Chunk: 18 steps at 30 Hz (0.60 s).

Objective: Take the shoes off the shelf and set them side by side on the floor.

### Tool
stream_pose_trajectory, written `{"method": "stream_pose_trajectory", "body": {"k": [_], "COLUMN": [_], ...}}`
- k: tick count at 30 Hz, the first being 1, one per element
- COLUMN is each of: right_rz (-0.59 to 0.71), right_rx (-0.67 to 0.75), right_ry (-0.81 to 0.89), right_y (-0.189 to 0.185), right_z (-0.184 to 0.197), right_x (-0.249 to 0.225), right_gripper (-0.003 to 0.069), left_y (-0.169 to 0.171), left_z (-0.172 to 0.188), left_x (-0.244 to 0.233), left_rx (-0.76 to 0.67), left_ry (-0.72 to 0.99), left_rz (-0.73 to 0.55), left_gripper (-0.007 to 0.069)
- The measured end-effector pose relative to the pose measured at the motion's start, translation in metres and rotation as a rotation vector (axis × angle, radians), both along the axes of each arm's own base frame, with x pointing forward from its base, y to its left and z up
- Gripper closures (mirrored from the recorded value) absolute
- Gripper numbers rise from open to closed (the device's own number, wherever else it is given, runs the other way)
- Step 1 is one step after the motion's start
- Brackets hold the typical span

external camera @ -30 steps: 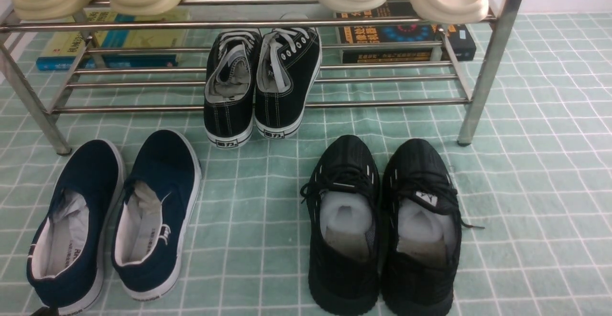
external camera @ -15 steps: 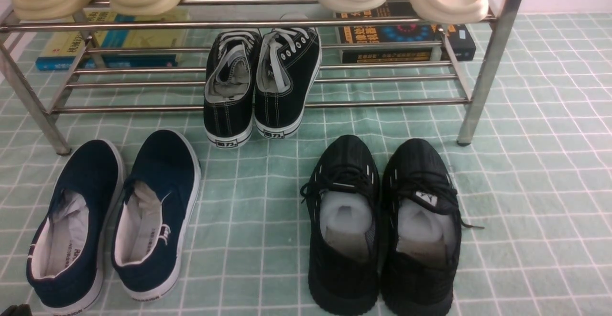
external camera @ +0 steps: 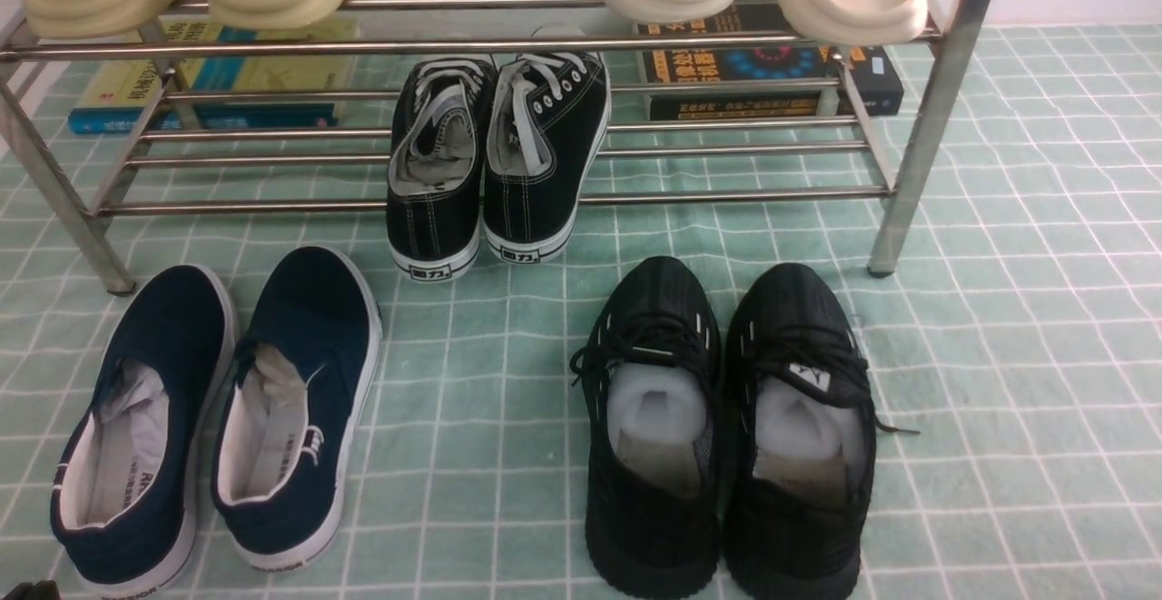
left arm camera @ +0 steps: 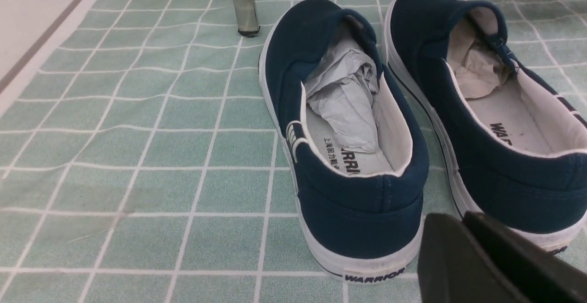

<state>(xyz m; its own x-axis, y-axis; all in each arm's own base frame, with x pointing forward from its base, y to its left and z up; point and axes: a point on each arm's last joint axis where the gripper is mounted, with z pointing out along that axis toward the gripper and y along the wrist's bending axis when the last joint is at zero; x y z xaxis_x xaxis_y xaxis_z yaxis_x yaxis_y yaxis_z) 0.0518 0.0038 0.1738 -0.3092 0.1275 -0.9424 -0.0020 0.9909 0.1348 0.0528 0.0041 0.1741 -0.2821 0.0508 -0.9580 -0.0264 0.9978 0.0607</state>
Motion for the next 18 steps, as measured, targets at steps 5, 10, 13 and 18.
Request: {"method": "stream_pose_trajectory", "body": {"k": [5, 10, 13, 18], "right_rz": [0.000, 0.000, 0.000, 0.000], "right_rx": [0.000, 0.000, 0.000, 0.000], "right_ry": [0.000, 0.000, 0.000, 0.000], "right_y": [0.0000, 0.0000, 0.0000, 0.0000], "right_z": [0.0000, 0.0000, 0.0000, 0.0000], "right_x": [0.0000, 0.0000, 0.0000, 0.0000], "right_gripper": [0.0419, 0.0419, 0.0419, 0.0419], "left_y": [0.0000, 0.0000, 0.0000, 0.0000], "left_z": [0.0000, 0.0000, 0.0000, -0.0001], "left_x": [0.0000, 0.0000, 0.0000, 0.0000], "left_rx": [0.000, 0.000, 0.000, 0.000], "left_ry": [0.000, 0.000, 0.000, 0.001], "left_rz": [0.000, 0.000, 0.000, 0.000], "left_gripper": [0.0552, 0.0549, 0.0543, 0.0536]}}
